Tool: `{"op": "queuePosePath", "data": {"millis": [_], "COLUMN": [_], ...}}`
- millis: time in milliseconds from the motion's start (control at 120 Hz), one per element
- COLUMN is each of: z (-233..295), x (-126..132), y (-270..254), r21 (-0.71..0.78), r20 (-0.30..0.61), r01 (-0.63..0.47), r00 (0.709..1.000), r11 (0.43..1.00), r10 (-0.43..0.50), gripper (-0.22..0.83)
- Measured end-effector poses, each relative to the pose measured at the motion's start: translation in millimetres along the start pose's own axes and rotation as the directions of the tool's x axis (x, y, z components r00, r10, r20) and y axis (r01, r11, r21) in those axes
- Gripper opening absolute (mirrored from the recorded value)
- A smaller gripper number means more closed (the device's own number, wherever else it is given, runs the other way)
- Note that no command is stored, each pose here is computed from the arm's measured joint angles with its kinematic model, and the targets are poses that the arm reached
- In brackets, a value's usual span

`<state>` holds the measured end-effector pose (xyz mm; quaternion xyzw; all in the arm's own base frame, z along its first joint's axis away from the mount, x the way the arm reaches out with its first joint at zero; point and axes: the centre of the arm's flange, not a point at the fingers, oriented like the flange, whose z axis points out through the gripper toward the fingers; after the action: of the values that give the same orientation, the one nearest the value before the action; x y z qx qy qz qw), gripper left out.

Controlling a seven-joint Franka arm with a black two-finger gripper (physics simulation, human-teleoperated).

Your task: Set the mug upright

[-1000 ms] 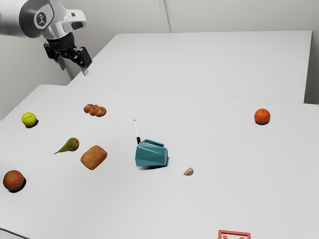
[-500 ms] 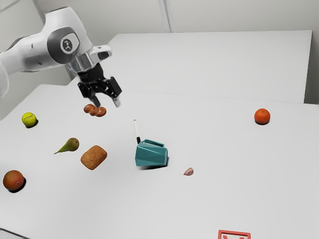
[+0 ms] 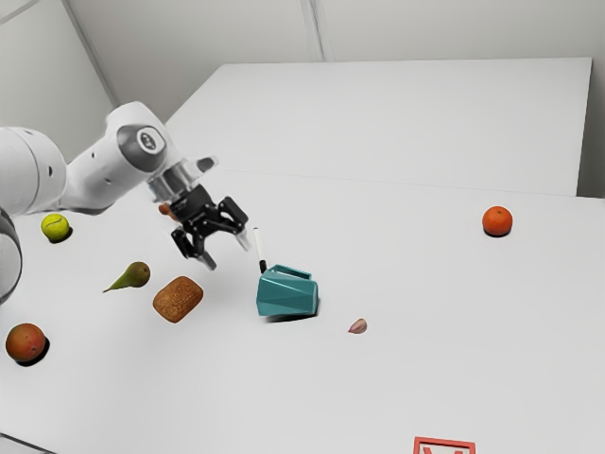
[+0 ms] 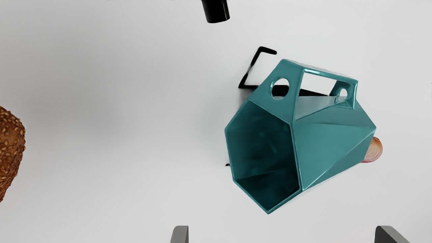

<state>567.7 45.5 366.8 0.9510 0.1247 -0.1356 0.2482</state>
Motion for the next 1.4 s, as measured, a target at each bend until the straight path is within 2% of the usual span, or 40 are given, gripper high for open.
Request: {"op": "queuePosePath", "data": {"millis": [508,967,1000,1142,1325,1400], "z": [59,100,100,98,84,80], "x": [29,38,38,41,45,45], "y": [-9,5,6,8,19,26], "r21": [-0.179,-0.277,-0.277,-0.256,-0.247,-0.243], "r20": [0.056,0.117,0.117,0.095,0.055,0.044], "r01": [0.12,0.175,0.174,0.161,0.128,0.114], "r00": [0.992,0.982,0.982,0.986,0.991,0.993], "r11": [0.976,0.945,0.945,0.953,0.961,0.963], "r10": [-0.112,-0.148,-0.146,-0.141,-0.118,-0.106], "gripper": [0.62,0.61,0.57,0.19,-0.03,-0.08]}}
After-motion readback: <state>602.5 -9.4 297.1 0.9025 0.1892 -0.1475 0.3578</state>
